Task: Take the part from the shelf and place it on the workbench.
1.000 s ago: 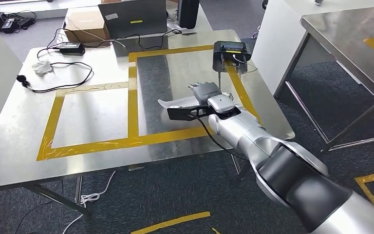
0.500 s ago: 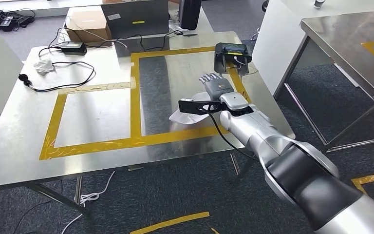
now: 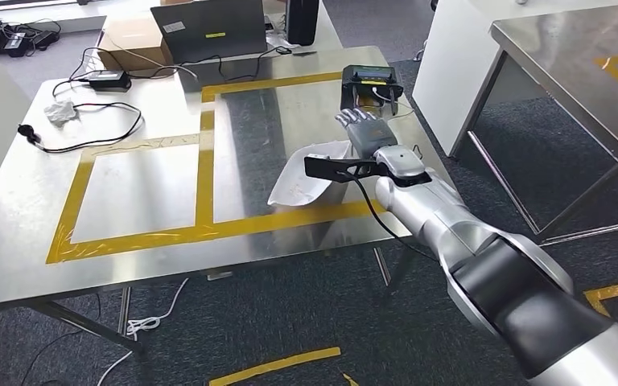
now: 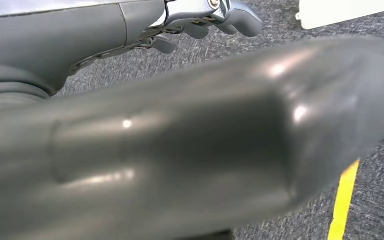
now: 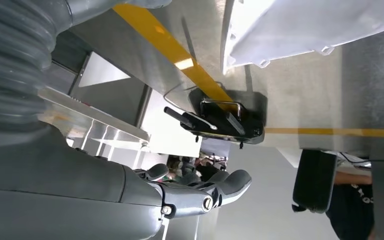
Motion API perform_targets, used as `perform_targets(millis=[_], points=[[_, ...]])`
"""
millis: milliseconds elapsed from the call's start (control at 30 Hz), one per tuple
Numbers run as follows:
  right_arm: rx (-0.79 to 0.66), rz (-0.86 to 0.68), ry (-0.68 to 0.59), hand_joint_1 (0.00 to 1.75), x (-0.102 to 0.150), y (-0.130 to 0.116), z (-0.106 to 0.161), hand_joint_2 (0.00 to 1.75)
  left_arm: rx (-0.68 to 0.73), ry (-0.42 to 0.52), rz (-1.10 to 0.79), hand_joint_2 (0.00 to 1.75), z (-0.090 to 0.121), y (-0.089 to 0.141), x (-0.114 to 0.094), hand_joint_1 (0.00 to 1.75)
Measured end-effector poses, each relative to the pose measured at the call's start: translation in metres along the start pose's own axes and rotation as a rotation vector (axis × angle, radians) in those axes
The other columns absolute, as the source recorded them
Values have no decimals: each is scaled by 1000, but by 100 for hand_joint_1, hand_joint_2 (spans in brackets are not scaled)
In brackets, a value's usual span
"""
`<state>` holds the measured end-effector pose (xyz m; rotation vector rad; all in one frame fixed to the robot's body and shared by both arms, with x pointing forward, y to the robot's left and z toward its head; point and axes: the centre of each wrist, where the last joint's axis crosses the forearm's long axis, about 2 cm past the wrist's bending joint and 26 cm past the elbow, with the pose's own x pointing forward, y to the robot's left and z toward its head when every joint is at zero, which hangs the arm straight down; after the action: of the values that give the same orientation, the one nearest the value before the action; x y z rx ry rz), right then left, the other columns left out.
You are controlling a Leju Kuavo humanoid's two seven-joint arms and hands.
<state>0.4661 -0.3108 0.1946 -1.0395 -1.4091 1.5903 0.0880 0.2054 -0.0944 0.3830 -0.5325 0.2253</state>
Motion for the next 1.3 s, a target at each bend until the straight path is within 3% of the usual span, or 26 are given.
perform_targets(millis=[1033,1300], points=[[-173,48,-16,0,-16,-16,8,175,-6,-8,-11,0,-2,3,0,0],[-200,45,-2,0,-30,-15,19,175,-10,-23,-9,0,-6,7,3,0]])
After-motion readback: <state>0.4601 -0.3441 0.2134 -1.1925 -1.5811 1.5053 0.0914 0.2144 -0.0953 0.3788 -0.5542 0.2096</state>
